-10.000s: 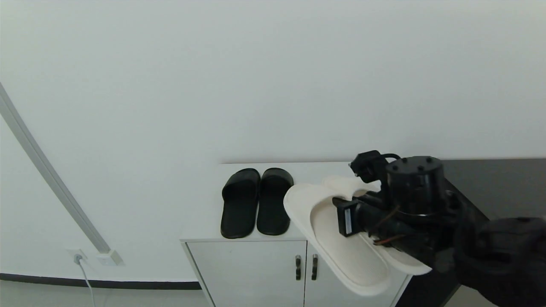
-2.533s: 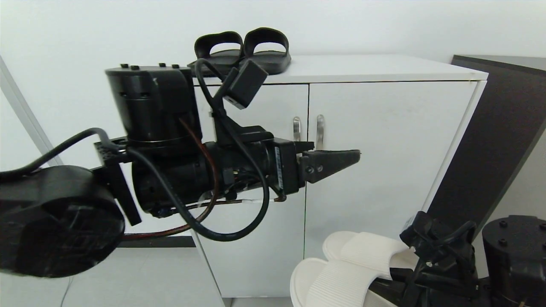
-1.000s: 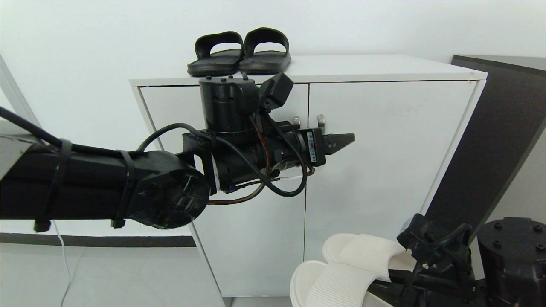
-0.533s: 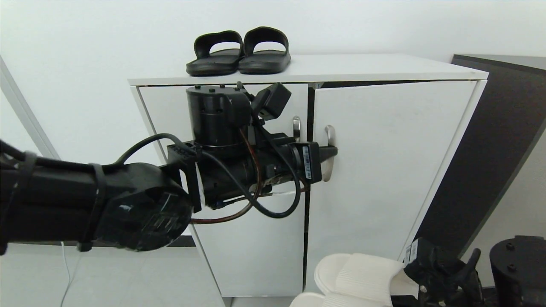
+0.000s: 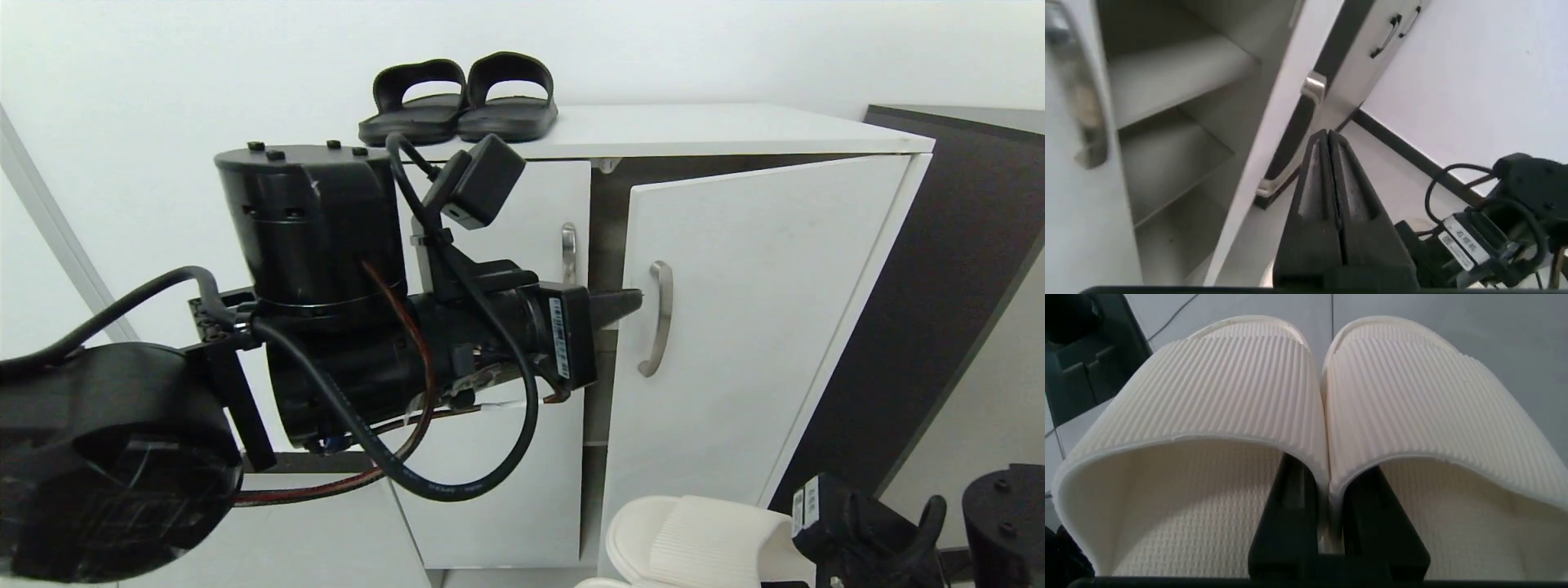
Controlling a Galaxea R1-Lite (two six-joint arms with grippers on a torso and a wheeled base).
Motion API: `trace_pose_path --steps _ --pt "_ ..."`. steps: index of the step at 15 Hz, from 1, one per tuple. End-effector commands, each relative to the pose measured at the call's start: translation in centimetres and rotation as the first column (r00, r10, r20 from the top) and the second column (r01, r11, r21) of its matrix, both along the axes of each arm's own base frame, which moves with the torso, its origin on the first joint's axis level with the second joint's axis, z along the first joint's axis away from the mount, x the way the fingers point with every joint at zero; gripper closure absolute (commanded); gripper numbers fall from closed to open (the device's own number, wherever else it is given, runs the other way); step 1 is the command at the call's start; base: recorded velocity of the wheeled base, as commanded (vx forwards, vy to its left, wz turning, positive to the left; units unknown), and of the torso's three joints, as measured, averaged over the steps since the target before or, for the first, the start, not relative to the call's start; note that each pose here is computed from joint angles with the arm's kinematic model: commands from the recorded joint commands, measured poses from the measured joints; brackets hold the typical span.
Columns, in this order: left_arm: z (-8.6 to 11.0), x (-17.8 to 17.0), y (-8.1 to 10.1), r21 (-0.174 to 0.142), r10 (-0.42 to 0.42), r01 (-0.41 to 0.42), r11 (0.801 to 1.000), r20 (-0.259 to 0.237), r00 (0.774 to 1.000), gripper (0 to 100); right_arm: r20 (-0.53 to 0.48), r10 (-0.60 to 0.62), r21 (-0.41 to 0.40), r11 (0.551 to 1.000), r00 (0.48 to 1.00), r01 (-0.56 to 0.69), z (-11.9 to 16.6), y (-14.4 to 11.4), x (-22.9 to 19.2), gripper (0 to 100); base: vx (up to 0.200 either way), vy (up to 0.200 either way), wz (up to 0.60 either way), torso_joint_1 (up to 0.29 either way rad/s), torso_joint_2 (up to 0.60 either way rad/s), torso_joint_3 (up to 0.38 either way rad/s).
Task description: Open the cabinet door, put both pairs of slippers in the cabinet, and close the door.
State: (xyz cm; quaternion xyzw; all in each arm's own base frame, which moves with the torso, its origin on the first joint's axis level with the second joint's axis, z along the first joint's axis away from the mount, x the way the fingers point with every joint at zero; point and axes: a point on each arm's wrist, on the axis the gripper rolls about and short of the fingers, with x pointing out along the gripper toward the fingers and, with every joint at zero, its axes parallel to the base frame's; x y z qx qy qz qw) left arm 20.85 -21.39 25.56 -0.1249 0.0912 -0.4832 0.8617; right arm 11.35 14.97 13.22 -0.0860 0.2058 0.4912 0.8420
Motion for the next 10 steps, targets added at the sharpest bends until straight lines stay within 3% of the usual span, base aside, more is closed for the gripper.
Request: trace_pose_path --steps 1,3,6,10 --pt "-0.2 -0.2 1.5 -0.003 0.027 -0.027 1.000 0.003 1.000 100 0.002 0.003 0.001 1.000 1.000 -0.003 0.0 0.0 -0.1 100 0.000 0.000 0.00 0.000 0.00 0.000" --pt "-0.8 1.0 1.6 -0.006 0.055 -0.055 0.998 -0.005 0.998 100 0.001 0.012 -0.004 1.000 1.000 -0.012 0.0 0.1 -0.2 100 0.000 0.000 0.00 0.000 0.00 0.000" --pt "-2.2 3.7 0.2 -0.003 0.078 -0.078 0.997 -0.007 0.997 100 -0.010 0.030 -0.021 0.999 0.999 -0.030 -0.4 0.2 -0.7 100 0.000 0.000 0.00 0.000 0.00 0.000" --pt "-2.6 5.1 -1.1 -0.005 0.077 -0.077 0.997 -0.006 0.997 100 -0.034 0.072 -0.101 0.992 0.997 -0.075 -2.3 -0.3 -1.6 100 0.000 0.000 0.00 0.000 0.00 0.000"
